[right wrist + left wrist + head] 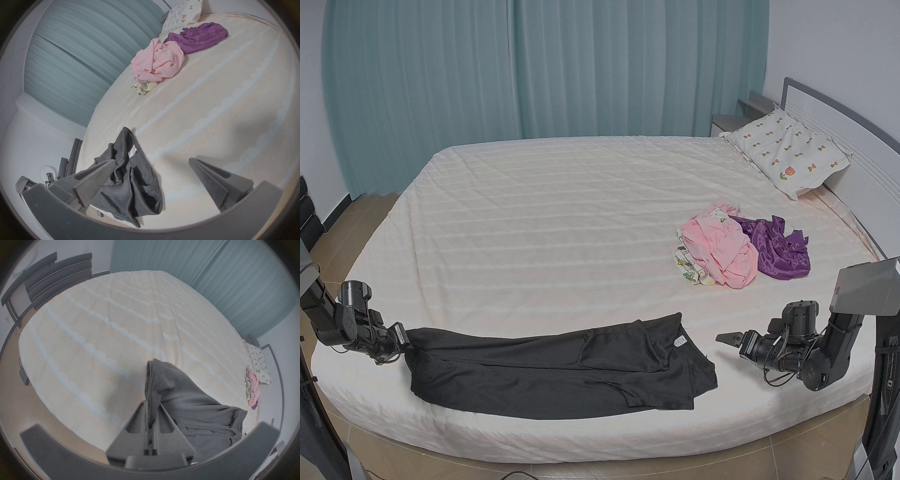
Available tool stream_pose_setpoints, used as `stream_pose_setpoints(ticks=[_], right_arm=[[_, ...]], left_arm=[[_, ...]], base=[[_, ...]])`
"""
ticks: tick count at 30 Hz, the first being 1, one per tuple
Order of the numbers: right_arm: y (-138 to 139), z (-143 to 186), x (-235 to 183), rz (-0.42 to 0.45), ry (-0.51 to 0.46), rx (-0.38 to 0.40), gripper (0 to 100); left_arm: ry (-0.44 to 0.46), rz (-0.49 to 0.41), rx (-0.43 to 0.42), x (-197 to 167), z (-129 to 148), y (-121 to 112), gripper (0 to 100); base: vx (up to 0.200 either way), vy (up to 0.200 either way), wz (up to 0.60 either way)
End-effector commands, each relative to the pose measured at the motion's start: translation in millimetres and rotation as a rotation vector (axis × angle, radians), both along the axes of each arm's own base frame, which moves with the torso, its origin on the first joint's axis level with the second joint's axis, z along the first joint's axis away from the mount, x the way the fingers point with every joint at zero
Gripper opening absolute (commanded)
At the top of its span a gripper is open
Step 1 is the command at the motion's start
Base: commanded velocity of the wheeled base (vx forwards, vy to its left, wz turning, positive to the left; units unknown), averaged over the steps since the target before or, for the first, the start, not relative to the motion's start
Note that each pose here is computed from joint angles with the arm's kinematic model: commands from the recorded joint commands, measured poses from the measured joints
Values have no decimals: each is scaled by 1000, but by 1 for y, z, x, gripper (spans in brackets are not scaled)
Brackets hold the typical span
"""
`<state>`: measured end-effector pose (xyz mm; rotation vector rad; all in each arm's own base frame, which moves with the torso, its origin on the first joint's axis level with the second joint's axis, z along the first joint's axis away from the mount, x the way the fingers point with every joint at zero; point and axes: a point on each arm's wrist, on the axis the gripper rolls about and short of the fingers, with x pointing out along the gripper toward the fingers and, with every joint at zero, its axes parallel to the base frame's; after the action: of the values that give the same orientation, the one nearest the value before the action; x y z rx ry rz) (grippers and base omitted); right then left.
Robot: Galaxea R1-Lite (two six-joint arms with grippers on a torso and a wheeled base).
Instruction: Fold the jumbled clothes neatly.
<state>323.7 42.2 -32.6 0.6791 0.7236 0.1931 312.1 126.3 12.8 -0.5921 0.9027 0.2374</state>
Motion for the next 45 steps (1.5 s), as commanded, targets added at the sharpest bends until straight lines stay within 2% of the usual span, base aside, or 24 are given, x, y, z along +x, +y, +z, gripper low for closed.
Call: stream_pose_setpoints(ticks=[1,4,8,11,15,20,28,32,37,39,45], right_arm=[[0,1,0,1,-3,1,100],[0,1,0,1,-3,1,100],[0,1,0,1,-5,1,100],[0,1,1,1,-6,1,100],[0,1,0,1,-5,1,100],[0,1,1,-1,-6,1,100],[0,1,1,-1,-6,1,100],[0,1,1,1,-6,1,100],[0,1,1,1,-6,1,100],[0,1,1,-1,-6,1,100],[0,1,1,1,-6,1,100]], left_arm=[[-43,11,14,-2,26,3,0],[-39,-24,18,-1,30,-16,0],[-47,-22,23,1,41,-38,0],[-30,-49,27,1,49,-64,0],[5,-96,53,-1,55,-91,0],[11,-80,61,3,58,-126,0],[13,-136,82,6,59,-159,0],[14,-131,48,12,69,-185,0],[36,-147,36,22,69,-202,0],[53,-149,21,27,65,-218,0],[71,-178,21,34,56,-244,0]], base=[[0,0,0],[0,0,0],[0,0,0],[0,0,0],[0,-200,0],[0,-200,0],[0,-200,0],[0,-200,0],[0,-200,0],[0,-200,0],[0,-200,0]])
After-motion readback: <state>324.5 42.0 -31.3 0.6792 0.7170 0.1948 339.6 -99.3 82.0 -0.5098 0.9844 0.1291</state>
